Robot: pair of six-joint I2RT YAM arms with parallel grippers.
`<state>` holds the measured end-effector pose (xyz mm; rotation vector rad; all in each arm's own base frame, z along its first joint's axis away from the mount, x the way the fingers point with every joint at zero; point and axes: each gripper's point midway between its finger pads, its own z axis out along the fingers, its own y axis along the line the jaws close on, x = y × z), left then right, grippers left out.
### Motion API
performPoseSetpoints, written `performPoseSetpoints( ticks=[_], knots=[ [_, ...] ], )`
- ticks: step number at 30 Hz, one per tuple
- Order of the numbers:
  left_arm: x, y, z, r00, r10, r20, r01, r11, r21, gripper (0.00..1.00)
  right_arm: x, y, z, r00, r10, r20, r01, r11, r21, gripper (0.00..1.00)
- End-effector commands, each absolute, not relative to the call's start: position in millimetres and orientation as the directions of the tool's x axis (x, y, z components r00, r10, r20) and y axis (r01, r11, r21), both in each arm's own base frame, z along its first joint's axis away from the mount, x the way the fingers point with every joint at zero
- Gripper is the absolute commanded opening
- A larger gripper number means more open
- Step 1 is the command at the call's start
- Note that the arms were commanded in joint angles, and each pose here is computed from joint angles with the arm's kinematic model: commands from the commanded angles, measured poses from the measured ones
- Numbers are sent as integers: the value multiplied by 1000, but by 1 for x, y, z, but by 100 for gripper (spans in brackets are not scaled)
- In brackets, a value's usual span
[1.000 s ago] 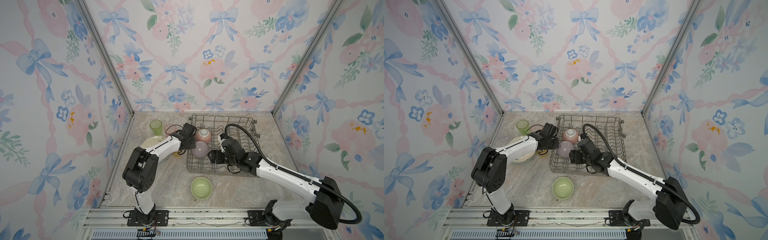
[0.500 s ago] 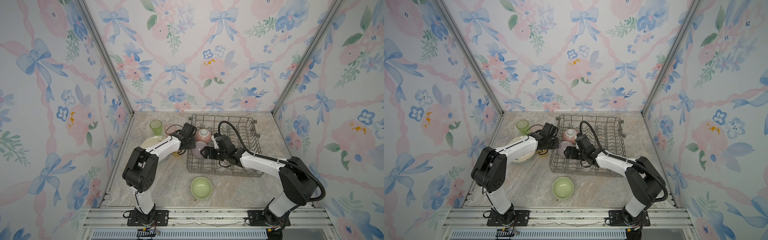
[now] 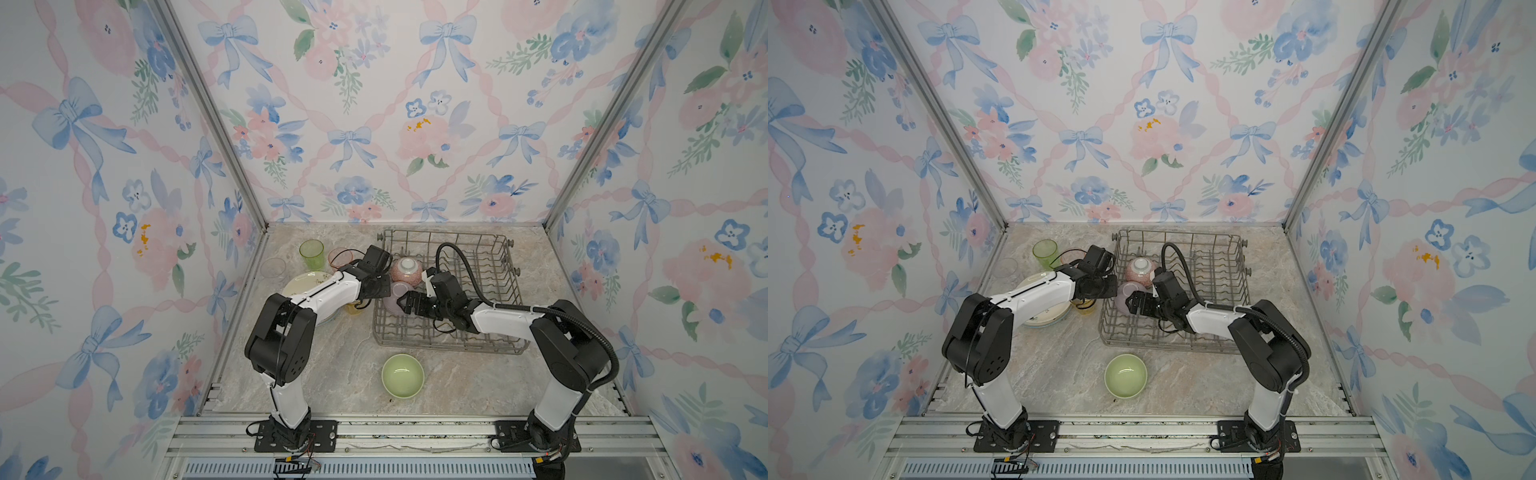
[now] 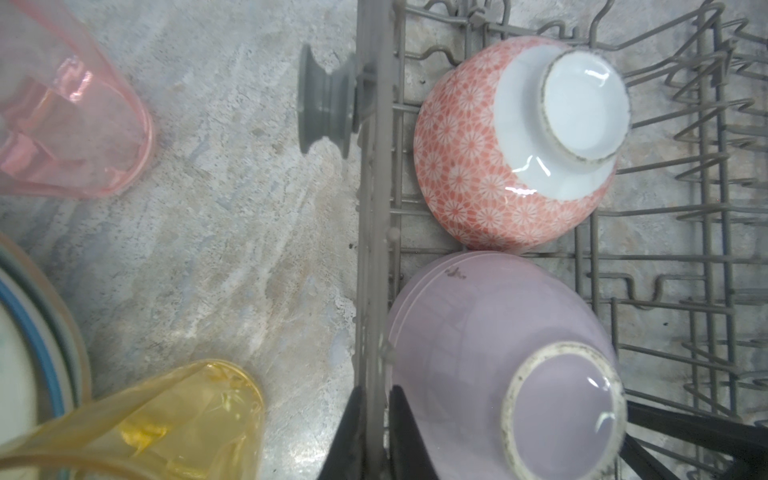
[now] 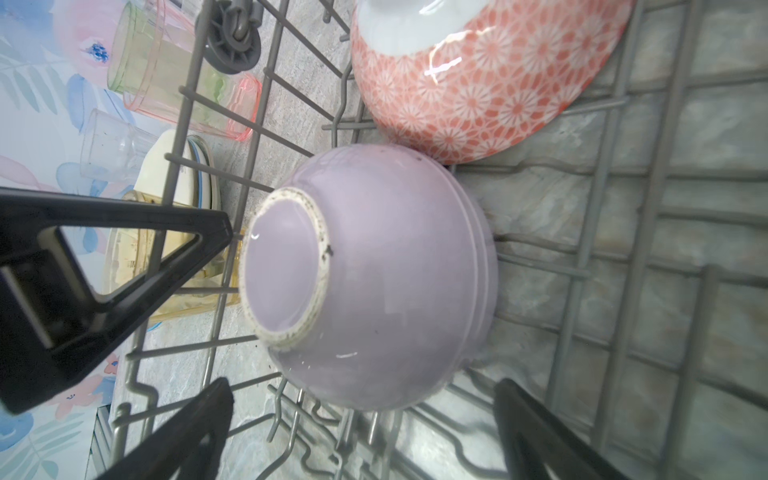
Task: Unload the mixed dishes from the dish rack
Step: 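Move the right gripper back over the lilac bowl in the rack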
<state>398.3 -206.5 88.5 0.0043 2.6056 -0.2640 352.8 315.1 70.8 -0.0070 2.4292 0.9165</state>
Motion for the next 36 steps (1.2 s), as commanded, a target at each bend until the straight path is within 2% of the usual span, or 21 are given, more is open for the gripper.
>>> performPoseSetpoints(
  ticks=[1,12,30,36],
  knots=[
    [400,-227,95,-865,-43,-500,103,959,-262,12,363,317,68,-842,224,-491,-184,737,651,98],
    [398,-227,86,-877,-36,-479,104,960,-261,11,379,325,71,-815,281,-507,-197,688,698,97],
    [394,-227,81,-884,-25,-466,112,958,-262,10,392,341,120,-740,310,-597,-332,604,725,97],
    [394,-228,87,-879,-28,-475,115,956,-270,14,390,335,118,-738,326,-590,-317,605,730,97]
  ],
)
